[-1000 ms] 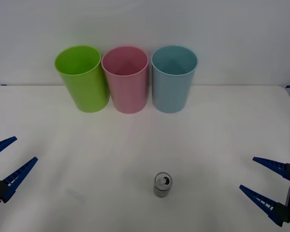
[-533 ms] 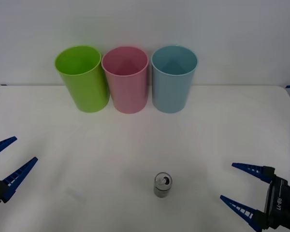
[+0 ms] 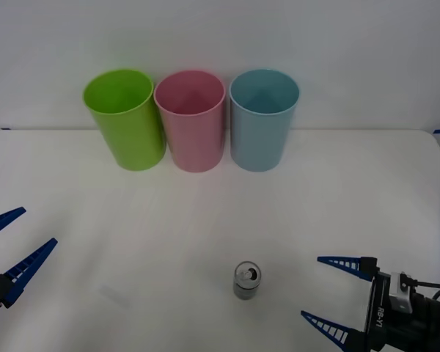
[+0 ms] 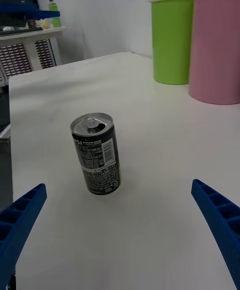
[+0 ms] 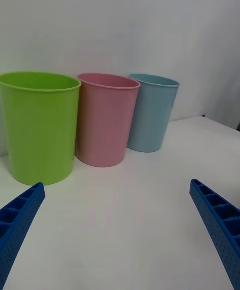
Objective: Grasp the object on the table and drop it into the matching bin: aluminum can to the light blue bin, PET bottle to the pink bin.
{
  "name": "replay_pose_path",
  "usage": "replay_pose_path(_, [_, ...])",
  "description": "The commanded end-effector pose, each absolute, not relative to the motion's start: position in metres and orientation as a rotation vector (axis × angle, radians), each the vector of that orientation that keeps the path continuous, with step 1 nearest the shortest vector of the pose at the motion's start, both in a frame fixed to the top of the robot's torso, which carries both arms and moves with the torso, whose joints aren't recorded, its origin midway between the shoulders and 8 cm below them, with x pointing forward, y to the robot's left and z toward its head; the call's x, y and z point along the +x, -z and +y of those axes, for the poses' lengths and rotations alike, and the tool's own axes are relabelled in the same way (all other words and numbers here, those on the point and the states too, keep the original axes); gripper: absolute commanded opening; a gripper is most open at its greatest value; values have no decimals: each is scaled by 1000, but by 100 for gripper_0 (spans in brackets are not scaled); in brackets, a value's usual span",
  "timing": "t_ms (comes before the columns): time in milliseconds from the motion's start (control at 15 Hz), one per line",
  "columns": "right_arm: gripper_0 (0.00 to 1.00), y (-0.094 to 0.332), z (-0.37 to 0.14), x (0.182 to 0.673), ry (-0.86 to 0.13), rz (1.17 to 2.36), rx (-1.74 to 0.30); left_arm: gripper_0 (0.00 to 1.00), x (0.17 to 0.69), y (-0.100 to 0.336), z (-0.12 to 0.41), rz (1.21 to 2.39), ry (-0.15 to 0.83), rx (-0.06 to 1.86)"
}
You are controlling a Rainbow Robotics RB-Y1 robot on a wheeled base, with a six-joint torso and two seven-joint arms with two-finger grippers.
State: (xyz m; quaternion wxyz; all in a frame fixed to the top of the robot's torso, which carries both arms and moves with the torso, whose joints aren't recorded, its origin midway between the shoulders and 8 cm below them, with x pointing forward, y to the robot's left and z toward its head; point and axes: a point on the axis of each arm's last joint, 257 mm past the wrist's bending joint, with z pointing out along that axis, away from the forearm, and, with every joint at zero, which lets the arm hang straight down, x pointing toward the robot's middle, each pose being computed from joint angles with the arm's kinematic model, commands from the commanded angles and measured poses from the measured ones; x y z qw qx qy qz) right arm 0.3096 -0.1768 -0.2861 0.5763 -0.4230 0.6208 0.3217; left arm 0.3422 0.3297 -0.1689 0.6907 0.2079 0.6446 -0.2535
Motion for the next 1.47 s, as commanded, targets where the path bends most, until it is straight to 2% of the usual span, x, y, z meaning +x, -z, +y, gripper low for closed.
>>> replay_pose_path(67, [100,301,-161,318,-792,1455,-1009,100,342,169,330,1441,567,465])
replay_pose_path(733, [100,330,-92,340,-801,1455,-1048,100,342,169,330,1441,567,465])
replay_pose_path(1467, [100,332,-38,348,-793,1425,-1063,100,342,169,330,1441,567,465])
